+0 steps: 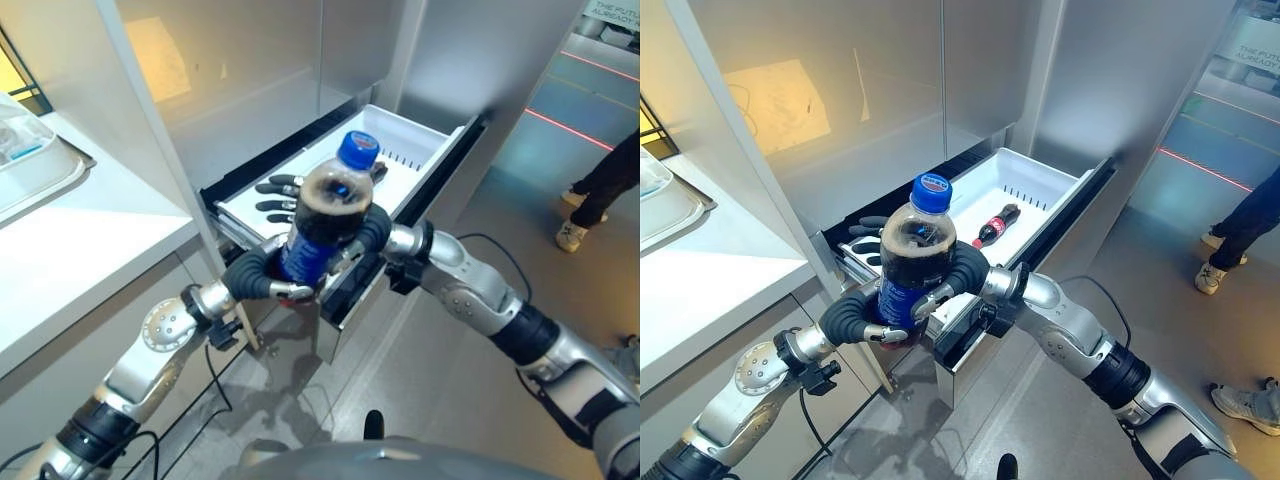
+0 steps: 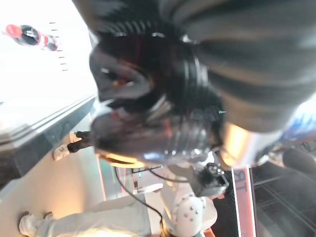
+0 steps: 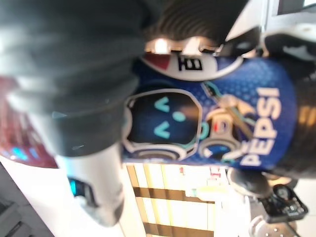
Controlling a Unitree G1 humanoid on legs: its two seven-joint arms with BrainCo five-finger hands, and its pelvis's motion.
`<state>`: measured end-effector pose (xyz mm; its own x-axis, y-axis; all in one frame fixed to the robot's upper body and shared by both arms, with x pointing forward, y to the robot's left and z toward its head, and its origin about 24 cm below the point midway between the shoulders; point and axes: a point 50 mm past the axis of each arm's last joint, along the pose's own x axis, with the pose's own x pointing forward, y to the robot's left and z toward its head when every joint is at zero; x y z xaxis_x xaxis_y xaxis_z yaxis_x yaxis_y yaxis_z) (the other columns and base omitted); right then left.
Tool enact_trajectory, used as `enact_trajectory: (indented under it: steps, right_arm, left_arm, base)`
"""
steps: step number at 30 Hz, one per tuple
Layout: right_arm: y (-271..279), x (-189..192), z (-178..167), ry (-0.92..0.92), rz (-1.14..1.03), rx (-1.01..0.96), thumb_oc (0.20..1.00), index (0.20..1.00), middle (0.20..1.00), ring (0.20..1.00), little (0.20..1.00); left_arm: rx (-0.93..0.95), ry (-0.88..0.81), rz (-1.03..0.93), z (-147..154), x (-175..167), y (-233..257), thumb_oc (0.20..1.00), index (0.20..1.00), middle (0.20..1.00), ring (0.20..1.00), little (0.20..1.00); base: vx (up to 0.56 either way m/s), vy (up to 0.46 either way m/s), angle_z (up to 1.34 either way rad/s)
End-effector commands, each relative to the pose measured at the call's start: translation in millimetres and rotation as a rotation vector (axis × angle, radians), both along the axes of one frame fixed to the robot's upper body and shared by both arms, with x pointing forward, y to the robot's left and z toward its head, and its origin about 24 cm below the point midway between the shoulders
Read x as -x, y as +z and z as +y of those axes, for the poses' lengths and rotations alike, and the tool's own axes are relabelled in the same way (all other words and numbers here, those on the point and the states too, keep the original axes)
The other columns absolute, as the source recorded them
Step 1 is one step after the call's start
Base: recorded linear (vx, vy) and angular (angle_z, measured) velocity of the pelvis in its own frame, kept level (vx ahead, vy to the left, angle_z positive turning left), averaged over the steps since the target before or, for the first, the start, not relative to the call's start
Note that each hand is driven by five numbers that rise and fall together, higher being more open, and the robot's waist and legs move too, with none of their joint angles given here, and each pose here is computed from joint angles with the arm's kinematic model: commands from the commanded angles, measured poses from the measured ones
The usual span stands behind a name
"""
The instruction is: Take the drinks into the refrigerator
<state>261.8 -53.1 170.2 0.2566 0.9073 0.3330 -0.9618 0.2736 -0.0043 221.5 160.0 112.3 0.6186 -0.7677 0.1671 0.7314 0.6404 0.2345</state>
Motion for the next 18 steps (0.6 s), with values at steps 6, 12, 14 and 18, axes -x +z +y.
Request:
enact_trajectory:
  steps: [6,12,14,18]
  right_arm:
    - [67.8,32.9,34.1,0.252,-0.211,-0.223,0.200,0.200,0.200,0.200,0.200]
    - [62.5,32.5,32.9,0.254,-0.200,-0.194,0.200,0.200,0.200,0.200,0.200]
    - [62.0,32.3,31.6,0.251,-0.199,-0.191,0.200,0.200,0.200,0.200,0.200]
    - [59.4,30.5,28.0,0.236,-0.187,-0.193,0.238,0.238,0.238,0.238,0.238]
  left_arm:
    - [0.081,-0.054,-0.151,-18.1,-7.4,31.0,0.200,0.200,0.200,0.200,0.200]
    - [0.084,-0.057,-0.152,-17.5,-8.1,32.1,0.200,0.200,0.200,0.200,0.200]
    - [0.090,-0.058,-0.151,-17.5,-8.4,32.5,0.200,0.200,0.200,0.200,0.200]
    - [0.110,-0.054,-0.137,-17.0,-9.1,32.1,1.000,1.000,1.000,1.000,1.000]
  base:
    - [0.00,0.000,-0.01]
    - [-0.01,0.000,-0.02]
    - [0.00,0.000,0.00]
    - [0.00,0.000,0.00]
